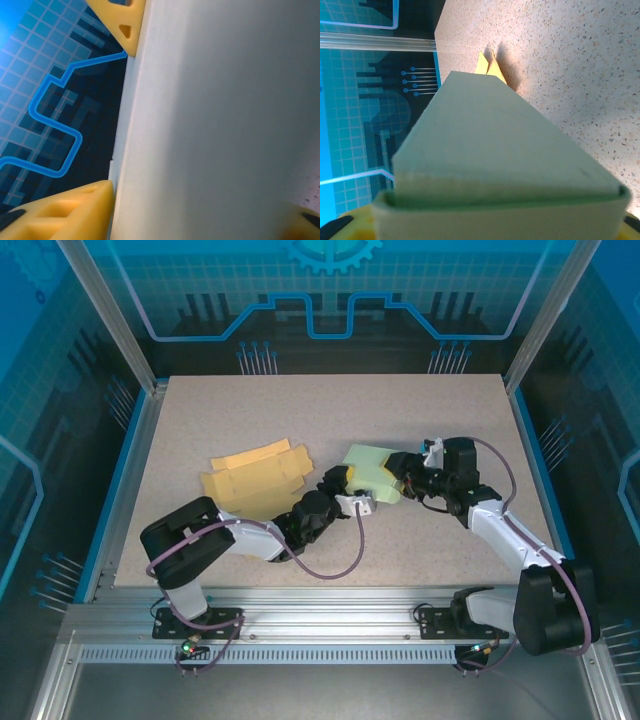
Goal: Fold the paper box
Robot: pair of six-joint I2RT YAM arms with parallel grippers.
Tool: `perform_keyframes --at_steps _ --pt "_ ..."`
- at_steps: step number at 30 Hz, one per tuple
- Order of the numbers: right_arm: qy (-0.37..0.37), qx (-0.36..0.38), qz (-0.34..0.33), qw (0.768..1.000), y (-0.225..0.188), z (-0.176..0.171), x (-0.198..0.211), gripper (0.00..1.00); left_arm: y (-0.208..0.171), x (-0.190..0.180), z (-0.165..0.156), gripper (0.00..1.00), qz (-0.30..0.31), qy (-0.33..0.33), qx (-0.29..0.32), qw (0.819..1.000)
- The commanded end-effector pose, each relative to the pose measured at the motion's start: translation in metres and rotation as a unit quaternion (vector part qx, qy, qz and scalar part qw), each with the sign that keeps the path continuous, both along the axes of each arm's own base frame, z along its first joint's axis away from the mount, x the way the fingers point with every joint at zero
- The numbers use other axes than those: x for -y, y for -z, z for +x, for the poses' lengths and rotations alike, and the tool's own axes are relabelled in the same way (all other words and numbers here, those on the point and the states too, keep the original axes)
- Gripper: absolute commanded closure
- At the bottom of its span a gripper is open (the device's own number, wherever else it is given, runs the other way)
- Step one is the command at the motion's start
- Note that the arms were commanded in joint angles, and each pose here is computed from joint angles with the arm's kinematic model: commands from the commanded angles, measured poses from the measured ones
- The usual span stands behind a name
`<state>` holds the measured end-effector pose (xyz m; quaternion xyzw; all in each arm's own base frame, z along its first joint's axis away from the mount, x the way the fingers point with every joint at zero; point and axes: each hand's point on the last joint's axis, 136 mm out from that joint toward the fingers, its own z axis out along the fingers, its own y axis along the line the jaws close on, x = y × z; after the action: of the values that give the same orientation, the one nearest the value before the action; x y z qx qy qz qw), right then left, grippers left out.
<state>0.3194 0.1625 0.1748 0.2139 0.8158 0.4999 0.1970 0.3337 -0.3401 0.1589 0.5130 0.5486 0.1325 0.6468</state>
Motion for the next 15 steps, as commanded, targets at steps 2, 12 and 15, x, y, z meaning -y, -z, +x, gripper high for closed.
perform_keyframes --at_steps 2,12,15 --pt "-0.004 -0.014 -0.016 1.0 0.01 -0.004 0.004 0.43 -0.029 -0.004 0.0 0.55 -0.019 -0.01 0.016 1.0" --pt "-0.004 -0.015 -0.041 0.999 0.012 -0.001 0.015 0.21 0.003 -0.02 -0.024 0.54 0.098 0.016 -0.106 0.989" --pt "0.004 -0.013 -0.062 0.998 0.01 -0.002 0.025 0.16 0.018 -0.035 -0.043 0.54 0.138 0.028 -0.199 0.97"
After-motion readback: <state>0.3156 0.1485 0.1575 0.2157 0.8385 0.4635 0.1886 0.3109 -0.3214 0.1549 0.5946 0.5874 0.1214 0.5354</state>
